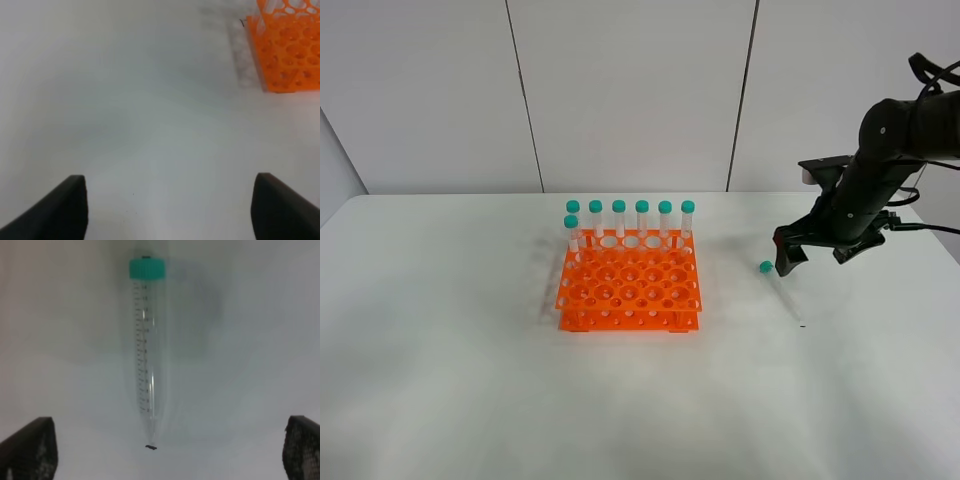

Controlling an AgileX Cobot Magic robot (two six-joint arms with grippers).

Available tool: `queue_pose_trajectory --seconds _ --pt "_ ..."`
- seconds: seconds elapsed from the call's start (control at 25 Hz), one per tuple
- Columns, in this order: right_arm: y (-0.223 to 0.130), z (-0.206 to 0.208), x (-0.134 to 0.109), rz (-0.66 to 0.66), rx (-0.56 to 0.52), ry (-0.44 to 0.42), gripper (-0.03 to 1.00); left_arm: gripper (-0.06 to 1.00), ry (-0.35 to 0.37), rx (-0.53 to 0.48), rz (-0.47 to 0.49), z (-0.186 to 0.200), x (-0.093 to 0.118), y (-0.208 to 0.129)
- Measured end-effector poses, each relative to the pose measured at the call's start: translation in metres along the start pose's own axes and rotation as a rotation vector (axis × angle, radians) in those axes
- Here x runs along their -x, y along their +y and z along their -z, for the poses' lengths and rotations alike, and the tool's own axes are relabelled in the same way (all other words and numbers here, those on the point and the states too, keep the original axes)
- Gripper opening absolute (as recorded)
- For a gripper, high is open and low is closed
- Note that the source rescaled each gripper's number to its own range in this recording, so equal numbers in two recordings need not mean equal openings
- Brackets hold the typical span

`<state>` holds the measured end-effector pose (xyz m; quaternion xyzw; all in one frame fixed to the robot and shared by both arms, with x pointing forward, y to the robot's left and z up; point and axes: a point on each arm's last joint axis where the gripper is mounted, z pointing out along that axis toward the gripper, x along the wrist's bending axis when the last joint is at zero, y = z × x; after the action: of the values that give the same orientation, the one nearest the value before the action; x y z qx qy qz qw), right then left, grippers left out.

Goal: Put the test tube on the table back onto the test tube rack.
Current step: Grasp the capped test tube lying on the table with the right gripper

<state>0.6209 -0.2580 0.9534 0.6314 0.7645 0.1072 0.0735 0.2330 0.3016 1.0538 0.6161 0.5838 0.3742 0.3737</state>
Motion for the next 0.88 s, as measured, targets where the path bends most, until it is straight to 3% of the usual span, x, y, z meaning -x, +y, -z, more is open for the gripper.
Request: queue_pose_trajectory --seconds 0.44,0.88 --pt "-0.001 -0.051 0.002 -0.010 -0.043 0.002 1.00 0.88 0.000 0.000 0.000 0.000 0.000 0.000" --pt "-0.005 -0.055 0.001 -0.002 -0.083 0.021 1.00 0.88 0.000 0.000 0.000 0.000 0.000 0.000"
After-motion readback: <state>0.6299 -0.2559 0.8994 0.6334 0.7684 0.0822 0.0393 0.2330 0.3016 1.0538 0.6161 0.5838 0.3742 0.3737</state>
